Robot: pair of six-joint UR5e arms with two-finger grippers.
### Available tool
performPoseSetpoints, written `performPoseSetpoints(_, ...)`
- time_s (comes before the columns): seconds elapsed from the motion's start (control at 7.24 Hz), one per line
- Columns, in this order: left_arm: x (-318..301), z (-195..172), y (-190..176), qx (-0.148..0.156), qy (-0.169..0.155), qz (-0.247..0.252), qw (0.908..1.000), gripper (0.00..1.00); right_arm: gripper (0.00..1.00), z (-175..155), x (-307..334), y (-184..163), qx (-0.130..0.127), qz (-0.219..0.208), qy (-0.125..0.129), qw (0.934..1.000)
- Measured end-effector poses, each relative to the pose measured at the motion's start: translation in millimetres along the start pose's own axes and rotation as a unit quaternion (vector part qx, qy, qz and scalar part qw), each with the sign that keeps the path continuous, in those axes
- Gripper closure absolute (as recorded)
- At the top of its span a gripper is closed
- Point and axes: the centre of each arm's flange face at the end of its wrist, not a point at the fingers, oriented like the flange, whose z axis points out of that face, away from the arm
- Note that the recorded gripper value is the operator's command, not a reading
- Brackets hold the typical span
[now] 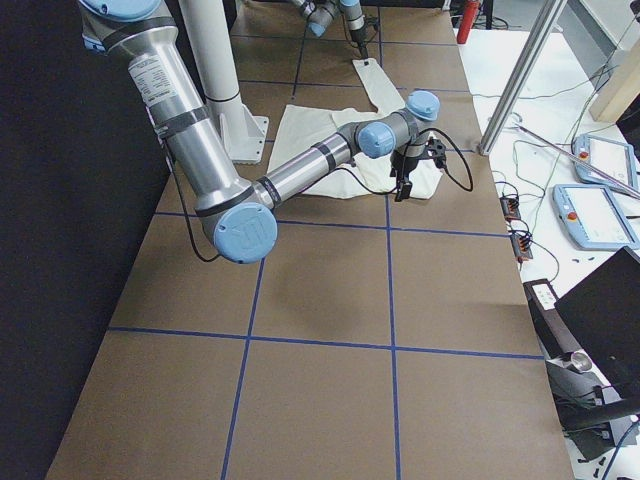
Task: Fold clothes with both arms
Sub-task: 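Close the left gripper on the cuff of the sleeve nearest it, then lift the sleeve with the left gripper and fold it over the first sleeve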
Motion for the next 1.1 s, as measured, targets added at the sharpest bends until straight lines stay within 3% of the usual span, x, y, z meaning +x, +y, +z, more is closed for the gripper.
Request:
performPoseSetpoints(0.28, 3, -2, 0, 0.001, 0.003, 0.0, 1.0, 0.78, 0.0, 0, 0, 0, 0.0, 0.0, 0.0, 1.0)
performPoseSetpoints(0.55, 7, -5, -1, 0.003, 0.007, 0.002, 1.0, 1.0, 0.0, 1, 0, 0, 0.0, 0.0, 0.0, 1.0)
performPoseSetpoints(1.1, 47, -34, -7, 0.007, 0.017, 0.008, 0.9998, 1.0, 0.0, 2, 2, 1, -0.001, 0.0, 0.0, 1.0)
